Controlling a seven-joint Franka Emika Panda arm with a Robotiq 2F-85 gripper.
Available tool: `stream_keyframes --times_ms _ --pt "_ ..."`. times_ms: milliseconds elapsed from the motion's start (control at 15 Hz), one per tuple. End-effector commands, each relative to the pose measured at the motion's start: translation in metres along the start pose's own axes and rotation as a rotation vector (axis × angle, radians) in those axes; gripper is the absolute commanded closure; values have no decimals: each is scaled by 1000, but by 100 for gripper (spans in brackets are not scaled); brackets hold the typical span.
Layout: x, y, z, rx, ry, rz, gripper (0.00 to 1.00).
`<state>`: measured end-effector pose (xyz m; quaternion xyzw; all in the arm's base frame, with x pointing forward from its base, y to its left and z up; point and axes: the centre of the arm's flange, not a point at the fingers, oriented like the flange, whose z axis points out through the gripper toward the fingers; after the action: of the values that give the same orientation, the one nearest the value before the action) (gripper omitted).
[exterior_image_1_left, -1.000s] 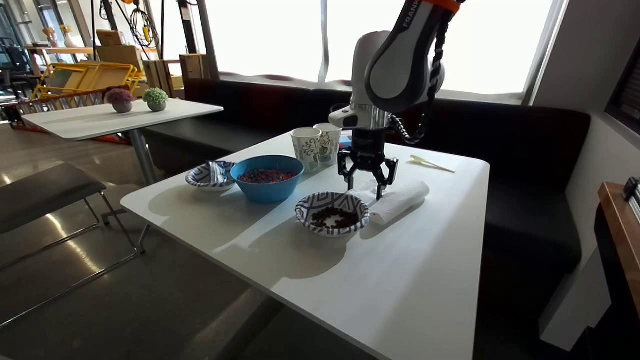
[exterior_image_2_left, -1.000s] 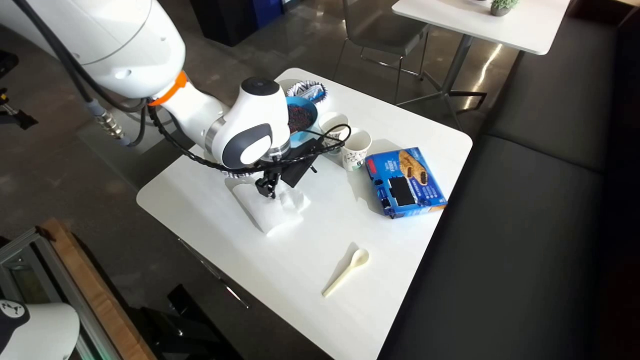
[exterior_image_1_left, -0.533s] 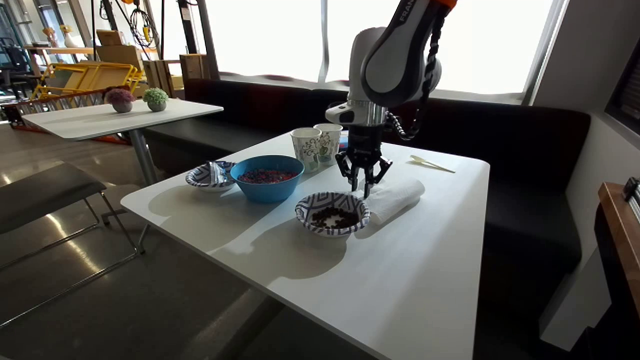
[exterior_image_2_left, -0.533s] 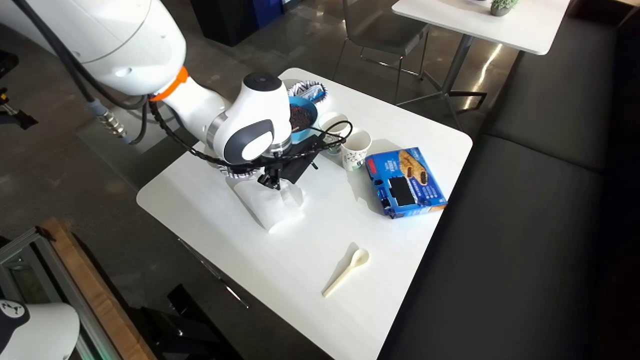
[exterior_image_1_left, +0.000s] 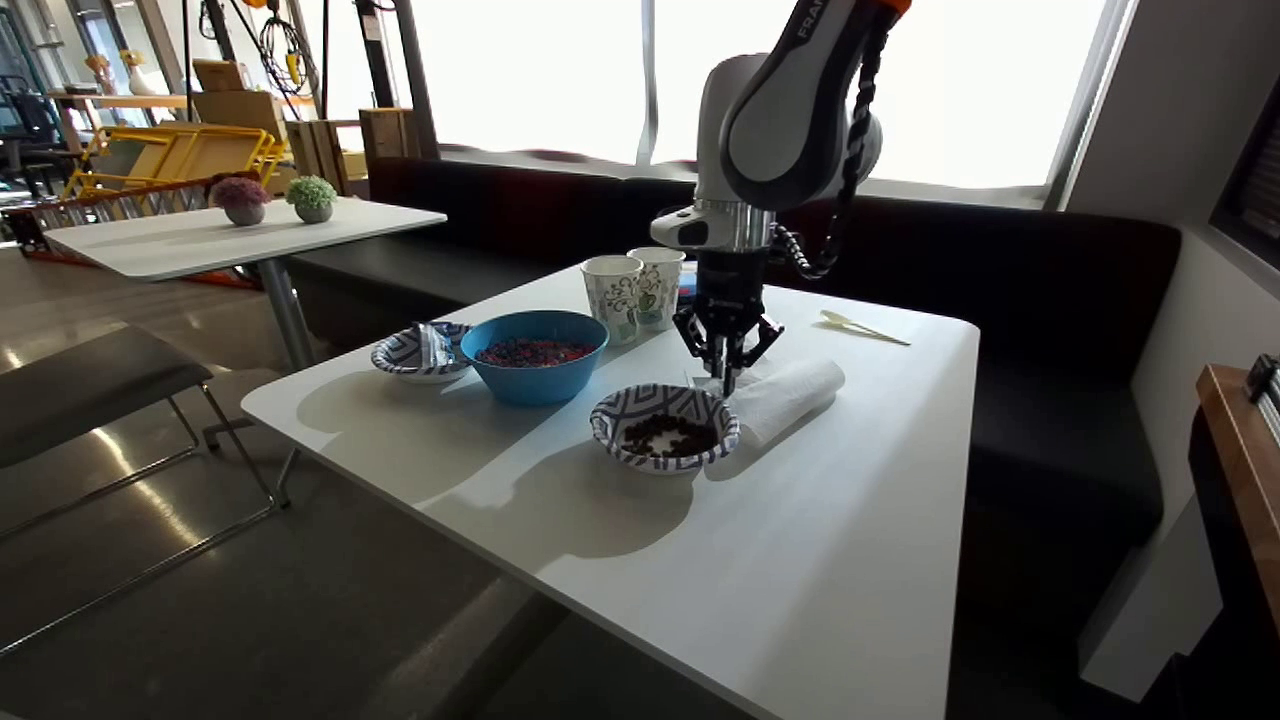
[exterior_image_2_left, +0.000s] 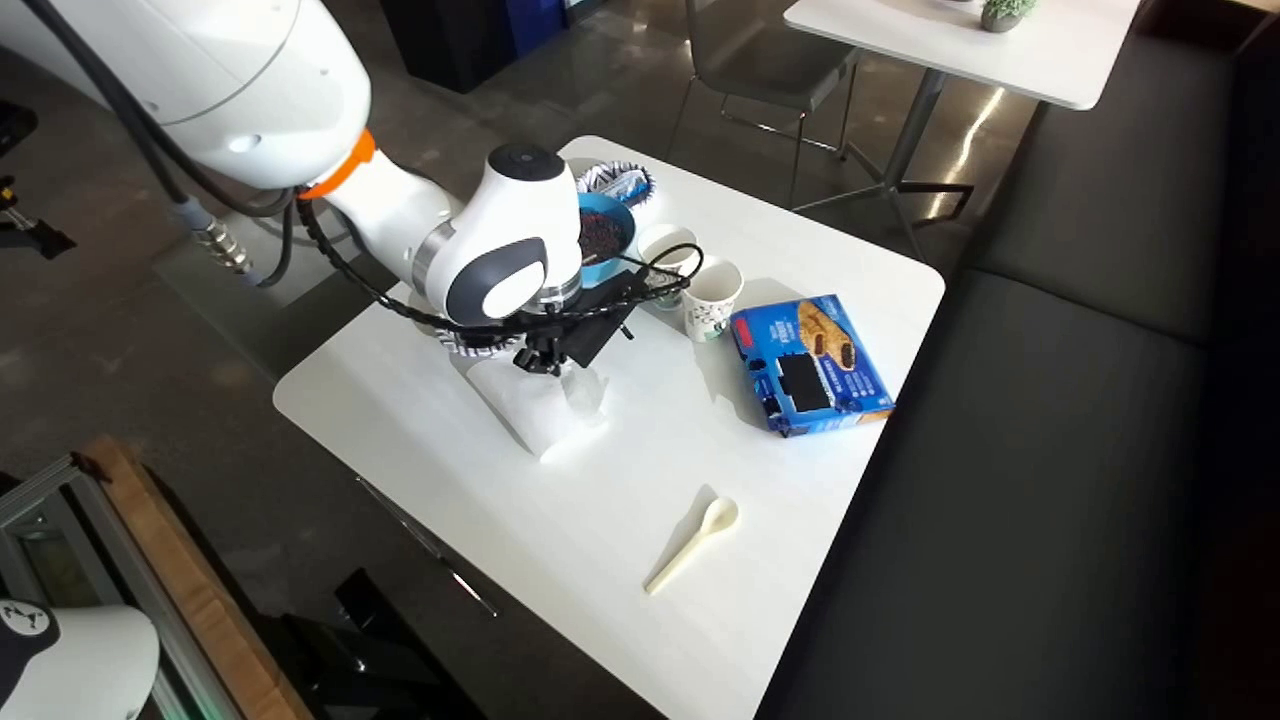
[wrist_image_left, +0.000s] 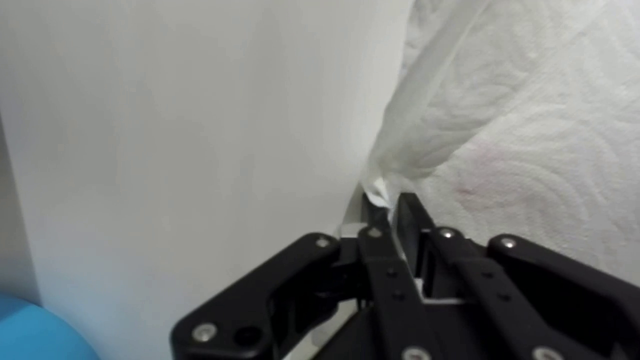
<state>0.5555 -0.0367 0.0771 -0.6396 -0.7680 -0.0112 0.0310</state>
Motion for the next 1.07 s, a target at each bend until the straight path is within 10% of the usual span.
stream_keyframes --times_ms 0,1000 --pt "12 -11 -9 30 -13 9 98" --pt "46 -39 -65 -6 -258 41 100"
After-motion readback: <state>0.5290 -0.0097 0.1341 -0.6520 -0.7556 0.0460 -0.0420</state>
